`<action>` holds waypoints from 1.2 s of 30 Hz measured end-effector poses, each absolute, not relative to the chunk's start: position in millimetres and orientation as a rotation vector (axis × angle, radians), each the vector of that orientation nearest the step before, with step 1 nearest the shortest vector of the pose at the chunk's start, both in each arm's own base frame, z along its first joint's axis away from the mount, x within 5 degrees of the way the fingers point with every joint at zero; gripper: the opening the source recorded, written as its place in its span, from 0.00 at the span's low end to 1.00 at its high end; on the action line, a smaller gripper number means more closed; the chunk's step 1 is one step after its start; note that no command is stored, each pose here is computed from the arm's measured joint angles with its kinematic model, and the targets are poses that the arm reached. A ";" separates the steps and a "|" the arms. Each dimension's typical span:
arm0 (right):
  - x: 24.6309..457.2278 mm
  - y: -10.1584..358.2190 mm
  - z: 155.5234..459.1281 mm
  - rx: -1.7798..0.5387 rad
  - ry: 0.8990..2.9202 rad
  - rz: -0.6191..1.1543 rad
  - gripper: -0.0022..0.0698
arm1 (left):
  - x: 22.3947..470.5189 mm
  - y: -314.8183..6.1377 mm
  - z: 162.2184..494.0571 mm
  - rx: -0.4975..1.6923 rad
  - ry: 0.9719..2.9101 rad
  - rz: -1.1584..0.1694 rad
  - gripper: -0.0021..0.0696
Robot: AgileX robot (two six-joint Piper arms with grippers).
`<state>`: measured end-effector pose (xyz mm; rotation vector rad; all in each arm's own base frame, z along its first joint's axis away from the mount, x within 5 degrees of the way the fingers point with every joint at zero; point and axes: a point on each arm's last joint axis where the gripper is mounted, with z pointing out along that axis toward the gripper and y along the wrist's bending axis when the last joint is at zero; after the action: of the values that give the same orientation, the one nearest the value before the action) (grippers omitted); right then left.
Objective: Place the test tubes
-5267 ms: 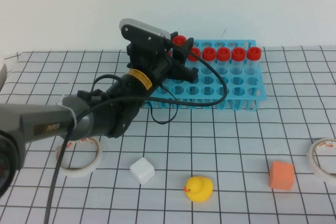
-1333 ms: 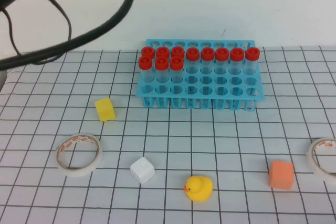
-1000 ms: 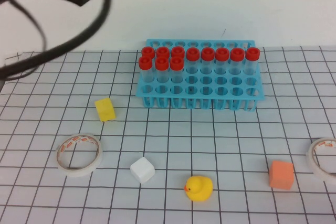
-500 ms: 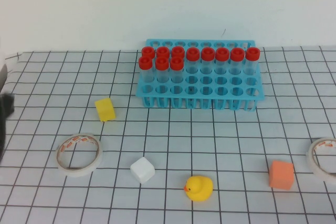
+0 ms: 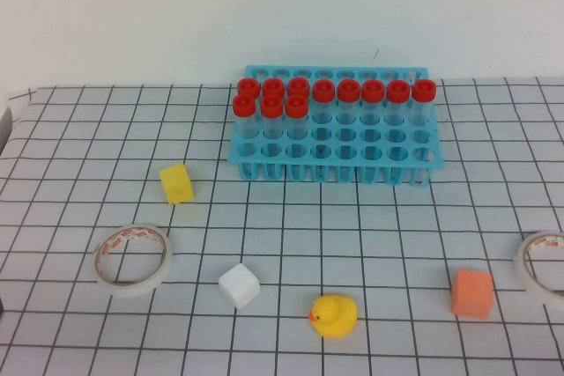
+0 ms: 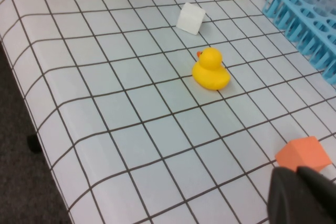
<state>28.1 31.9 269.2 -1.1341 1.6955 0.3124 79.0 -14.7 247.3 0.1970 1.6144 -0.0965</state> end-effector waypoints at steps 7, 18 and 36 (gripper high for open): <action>28.1 31.9 269.1 -1.134 1.696 0.312 0.03 | 64.7 -8.6 201.9 0.140 1.620 -0.073 0.03; 28.1 31.9 269.1 -1.134 1.696 0.312 0.03 | 56.3 -1.7 197.8 0.051 1.604 -0.006 0.03; 28.2 32.0 269.3 -1.133 1.694 0.313 0.03 | 53.0 -0.8 176.9 -0.044 1.834 -0.068 0.03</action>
<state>28.2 32.0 269.3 -1.1331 1.6941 0.3127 53.0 -0.8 176.9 -0.0437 1.8345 -0.0684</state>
